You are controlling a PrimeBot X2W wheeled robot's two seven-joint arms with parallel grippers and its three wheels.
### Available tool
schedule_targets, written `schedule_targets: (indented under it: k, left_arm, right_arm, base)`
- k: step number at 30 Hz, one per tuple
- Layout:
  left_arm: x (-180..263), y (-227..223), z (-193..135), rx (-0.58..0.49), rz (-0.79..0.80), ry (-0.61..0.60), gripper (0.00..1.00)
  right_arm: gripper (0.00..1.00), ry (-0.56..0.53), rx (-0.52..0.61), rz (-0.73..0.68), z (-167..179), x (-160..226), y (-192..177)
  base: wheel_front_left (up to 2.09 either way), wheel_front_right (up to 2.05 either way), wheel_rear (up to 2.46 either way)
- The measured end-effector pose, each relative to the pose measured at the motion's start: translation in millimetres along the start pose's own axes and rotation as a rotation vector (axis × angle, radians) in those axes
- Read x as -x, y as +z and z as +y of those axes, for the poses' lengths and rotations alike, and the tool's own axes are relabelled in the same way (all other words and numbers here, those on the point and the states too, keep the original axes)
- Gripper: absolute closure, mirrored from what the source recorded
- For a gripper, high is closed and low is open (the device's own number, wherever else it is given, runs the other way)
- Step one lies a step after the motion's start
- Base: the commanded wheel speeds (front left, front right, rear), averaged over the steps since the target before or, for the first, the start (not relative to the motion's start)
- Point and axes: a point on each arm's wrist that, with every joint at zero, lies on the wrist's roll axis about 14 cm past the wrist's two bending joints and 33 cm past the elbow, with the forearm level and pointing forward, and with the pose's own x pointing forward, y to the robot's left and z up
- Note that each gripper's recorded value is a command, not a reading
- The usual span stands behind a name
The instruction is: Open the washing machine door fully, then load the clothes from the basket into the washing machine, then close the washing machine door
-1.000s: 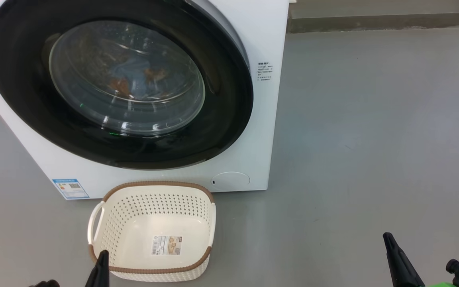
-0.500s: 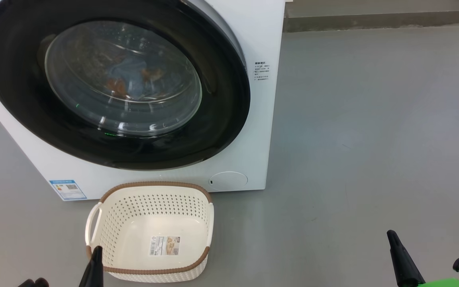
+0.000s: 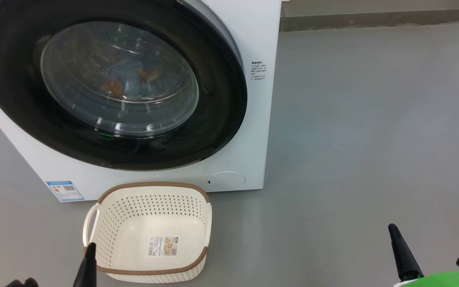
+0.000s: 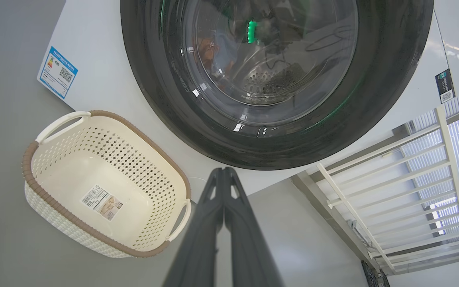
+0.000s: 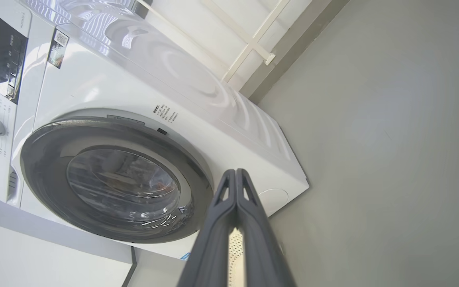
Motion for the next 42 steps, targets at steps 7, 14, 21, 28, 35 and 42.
schedule_targets:
  k: [7, 14, 21, 28, 35, 42]
  left_arm:
    - [-4.8, 2.5, -1.3, 0.085, 0.003, -0.001, 1.00]
    - [-6.0, 3.9, 0.8, 0.158, 0.003, 0.003, 1.00]
    - [-11.4, 6.9, -5.1, 0.236, -0.002, -0.016, 1.00]
    - [-12.6, 7.8, -3.0, 0.311, -0.002, -0.011, 1.00]
    - [-17.4, 12.3, -7.6, 0.383, -0.007, -0.032, 1.00]
    - [-18.7, 14.2, -6.0, 0.459, -0.011, -0.033, 1.00]
  right_arm:
    - [1.00, -0.003, -0.090, -0.001, 0.2, -3.3, 1.9]
    - [1.00, -0.016, -0.168, -0.003, -3.1, -3.5, 2.0]
    - [1.00, -0.014, -0.245, -0.015, -2.3, -7.7, 7.2]
    - [1.00, -0.021, -0.323, -0.015, -4.7, -8.6, 7.6]
    - [1.00, -0.018, -0.401, -0.017, -3.7, -10.8, 8.6]
    - [1.00, -0.015, -0.481, -0.018, -3.3, -12.7, 9.0]
  base:
    - [0.00, 0.00, 0.00]
    - [0.00, 0.00, 0.00]
    - [0.00, 0.00, 0.00]
    - [0.00, 0.00, 0.00]
    - [0.00, 0.00, 0.00]
    - [0.00, 0.00, 0.00]
